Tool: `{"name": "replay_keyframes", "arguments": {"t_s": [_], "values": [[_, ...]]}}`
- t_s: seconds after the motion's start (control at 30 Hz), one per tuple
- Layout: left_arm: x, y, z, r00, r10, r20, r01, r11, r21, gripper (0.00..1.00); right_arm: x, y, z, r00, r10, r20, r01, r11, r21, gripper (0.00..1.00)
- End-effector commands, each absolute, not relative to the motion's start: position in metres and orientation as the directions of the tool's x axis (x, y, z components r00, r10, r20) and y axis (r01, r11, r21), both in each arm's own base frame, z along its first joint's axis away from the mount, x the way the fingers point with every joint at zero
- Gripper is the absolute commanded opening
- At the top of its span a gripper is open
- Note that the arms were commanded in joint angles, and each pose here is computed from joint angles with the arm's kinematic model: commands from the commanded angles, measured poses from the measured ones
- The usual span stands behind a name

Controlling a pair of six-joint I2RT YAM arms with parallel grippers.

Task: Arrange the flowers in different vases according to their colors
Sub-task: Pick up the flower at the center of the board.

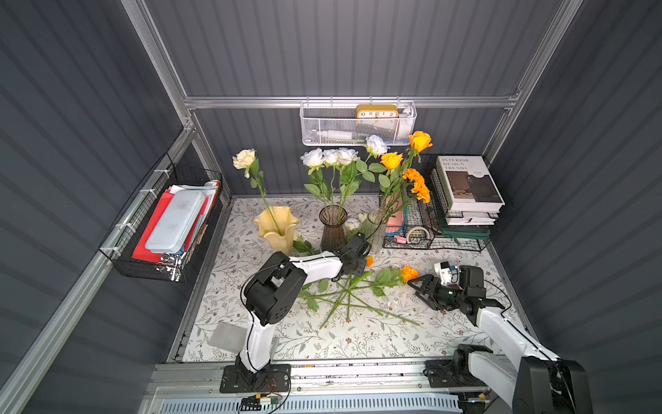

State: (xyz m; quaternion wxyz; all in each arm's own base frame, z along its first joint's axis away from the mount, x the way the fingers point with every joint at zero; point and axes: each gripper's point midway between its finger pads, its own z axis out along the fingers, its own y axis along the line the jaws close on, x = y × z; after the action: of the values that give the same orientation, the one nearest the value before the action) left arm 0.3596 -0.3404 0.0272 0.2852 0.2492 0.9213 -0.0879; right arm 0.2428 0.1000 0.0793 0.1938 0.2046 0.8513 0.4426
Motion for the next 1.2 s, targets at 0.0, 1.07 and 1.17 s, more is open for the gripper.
{"name": "replay_keyframes", "arguments": {"t_s": [0.0, 1.07, 1.17], "values": [[0.361, -0.340, 0.019, -0.708, 0.443, -0.550, 0.520, 0.854, 0.017, 0.24, 0.240, 0.101, 0.077, -0.845, 0.514, -0.148, 0.173, 0.525, 0.833, 0.72], [0.354, -0.315, 0.104, -0.631, 0.413, -0.656, 0.489, 0.869, 0.077, 0.02, 0.240, 0.101, 0.076, -0.844, 0.516, -0.147, 0.180, 0.530, 0.829, 0.72], [0.350, -0.308, 0.110, -0.633, 0.407, -0.658, 0.476, 0.875, 0.084, 0.02, 0.240, 0.101, 0.075, -0.844, 0.516, -0.147, 0.180, 0.531, 0.828, 0.72]]}}
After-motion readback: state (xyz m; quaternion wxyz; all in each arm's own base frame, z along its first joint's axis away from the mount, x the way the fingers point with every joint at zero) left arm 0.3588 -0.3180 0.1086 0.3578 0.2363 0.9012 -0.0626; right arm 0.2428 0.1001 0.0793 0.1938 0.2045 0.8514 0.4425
